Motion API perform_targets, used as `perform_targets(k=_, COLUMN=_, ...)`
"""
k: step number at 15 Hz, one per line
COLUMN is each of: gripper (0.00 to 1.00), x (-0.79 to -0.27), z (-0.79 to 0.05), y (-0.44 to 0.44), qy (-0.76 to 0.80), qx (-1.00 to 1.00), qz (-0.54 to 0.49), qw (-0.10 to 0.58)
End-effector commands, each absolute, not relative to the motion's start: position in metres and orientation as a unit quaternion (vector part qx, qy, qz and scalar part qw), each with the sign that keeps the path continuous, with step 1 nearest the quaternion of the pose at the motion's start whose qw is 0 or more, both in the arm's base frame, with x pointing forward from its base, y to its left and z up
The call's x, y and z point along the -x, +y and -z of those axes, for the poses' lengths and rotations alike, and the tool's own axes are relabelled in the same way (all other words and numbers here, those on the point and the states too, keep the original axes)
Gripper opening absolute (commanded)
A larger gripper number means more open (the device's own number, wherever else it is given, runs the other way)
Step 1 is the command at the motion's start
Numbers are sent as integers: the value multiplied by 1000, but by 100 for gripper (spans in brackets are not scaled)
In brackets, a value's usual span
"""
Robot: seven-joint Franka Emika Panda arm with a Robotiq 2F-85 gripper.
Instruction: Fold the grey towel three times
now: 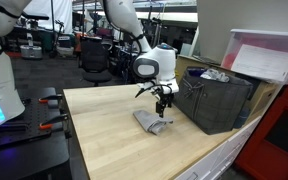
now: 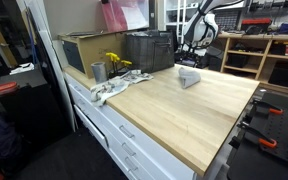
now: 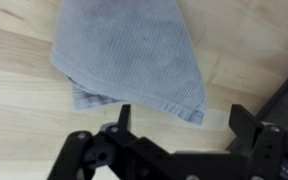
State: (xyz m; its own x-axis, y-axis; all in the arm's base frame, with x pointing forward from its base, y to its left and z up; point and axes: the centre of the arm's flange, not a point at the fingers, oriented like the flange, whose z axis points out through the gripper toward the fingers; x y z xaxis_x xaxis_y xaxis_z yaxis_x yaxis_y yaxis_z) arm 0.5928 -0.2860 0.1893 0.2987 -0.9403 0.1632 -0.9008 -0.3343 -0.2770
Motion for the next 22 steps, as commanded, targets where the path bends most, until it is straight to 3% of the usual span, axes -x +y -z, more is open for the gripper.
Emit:
perform_targets(k=1, gripper=100, x=-537, z=-213, y=-273, qy=514, qx=848, qz=85, qw=94)
perform_targets(k=9, gripper=100, x=-504, z=-190, y=-284, qy=333, qx=939, qz=-16, qw=80)
perform_targets(k=22, gripper=100, x=-551, z=-174, y=-234, qy=4, qx=997, qz=-49, qw=-60)
